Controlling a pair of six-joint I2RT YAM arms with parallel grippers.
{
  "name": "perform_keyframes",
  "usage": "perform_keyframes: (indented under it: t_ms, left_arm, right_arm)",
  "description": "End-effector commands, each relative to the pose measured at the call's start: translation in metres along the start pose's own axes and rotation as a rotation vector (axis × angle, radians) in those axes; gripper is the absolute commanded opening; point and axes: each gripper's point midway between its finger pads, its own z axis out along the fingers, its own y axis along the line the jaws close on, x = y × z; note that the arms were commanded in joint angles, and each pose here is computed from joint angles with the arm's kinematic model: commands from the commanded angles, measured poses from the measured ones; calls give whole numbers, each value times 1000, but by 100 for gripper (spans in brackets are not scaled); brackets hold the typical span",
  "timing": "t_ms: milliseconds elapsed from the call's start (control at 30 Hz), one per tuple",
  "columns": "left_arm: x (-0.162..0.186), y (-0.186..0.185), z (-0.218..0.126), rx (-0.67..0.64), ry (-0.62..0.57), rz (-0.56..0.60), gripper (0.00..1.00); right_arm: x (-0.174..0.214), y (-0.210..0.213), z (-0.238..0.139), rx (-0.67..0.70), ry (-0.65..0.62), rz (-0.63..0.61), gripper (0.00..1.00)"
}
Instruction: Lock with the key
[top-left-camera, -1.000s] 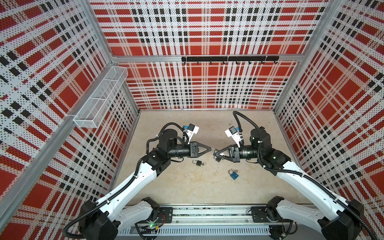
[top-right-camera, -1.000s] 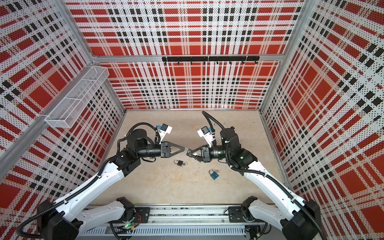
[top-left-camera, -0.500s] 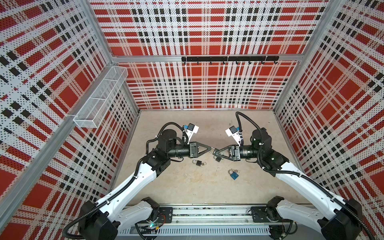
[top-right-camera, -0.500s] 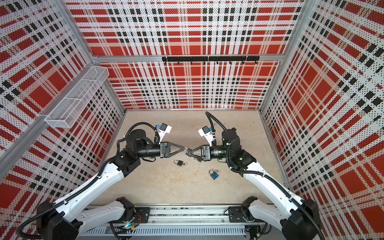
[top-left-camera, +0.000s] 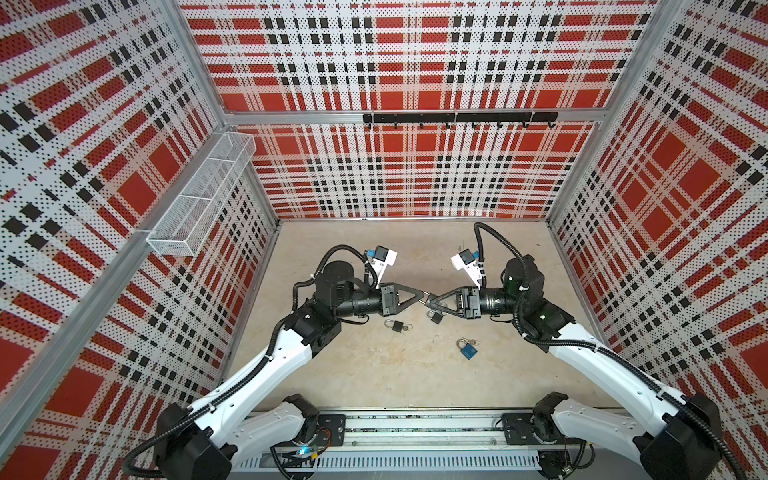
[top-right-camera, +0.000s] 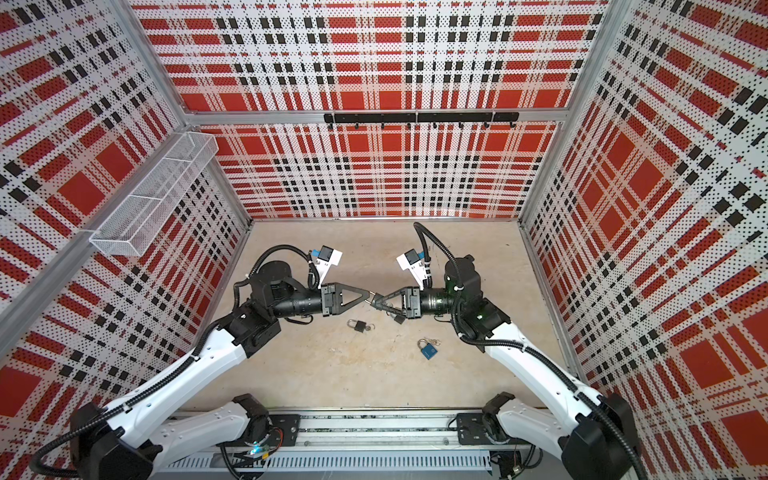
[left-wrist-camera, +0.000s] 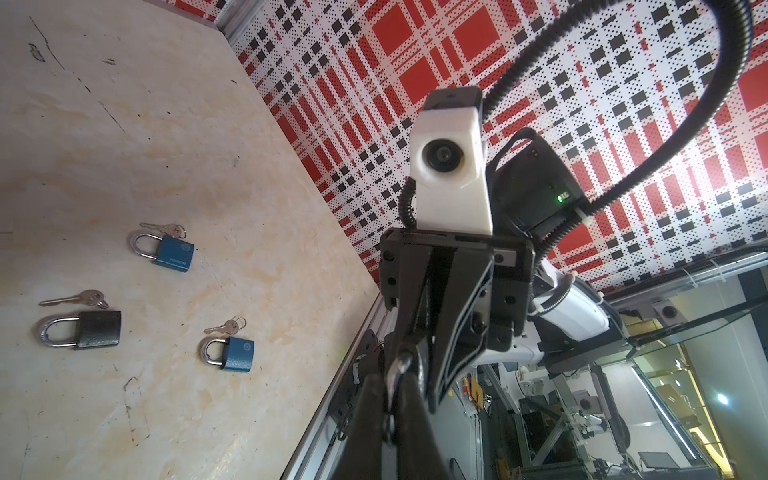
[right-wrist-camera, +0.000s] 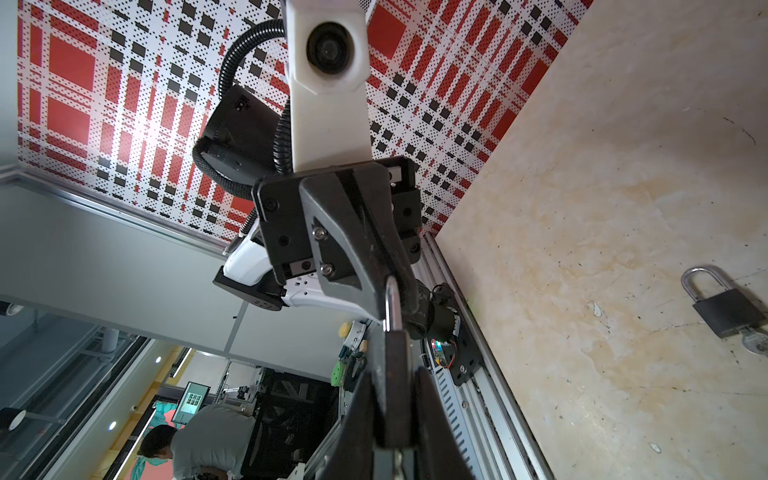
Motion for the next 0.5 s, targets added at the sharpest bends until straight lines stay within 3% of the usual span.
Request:
perform_keyframes:
  t_ms: [0, 467]
  left_arm:
    - [36, 22, 12, -53, 109, -92, 0]
    - [39, 21, 15, -48, 116, -94, 0]
  right_arm:
    - [-23, 49, 2, -144, -63, -229, 0]
    - [-30, 35, 8, -99, -74, -222, 0]
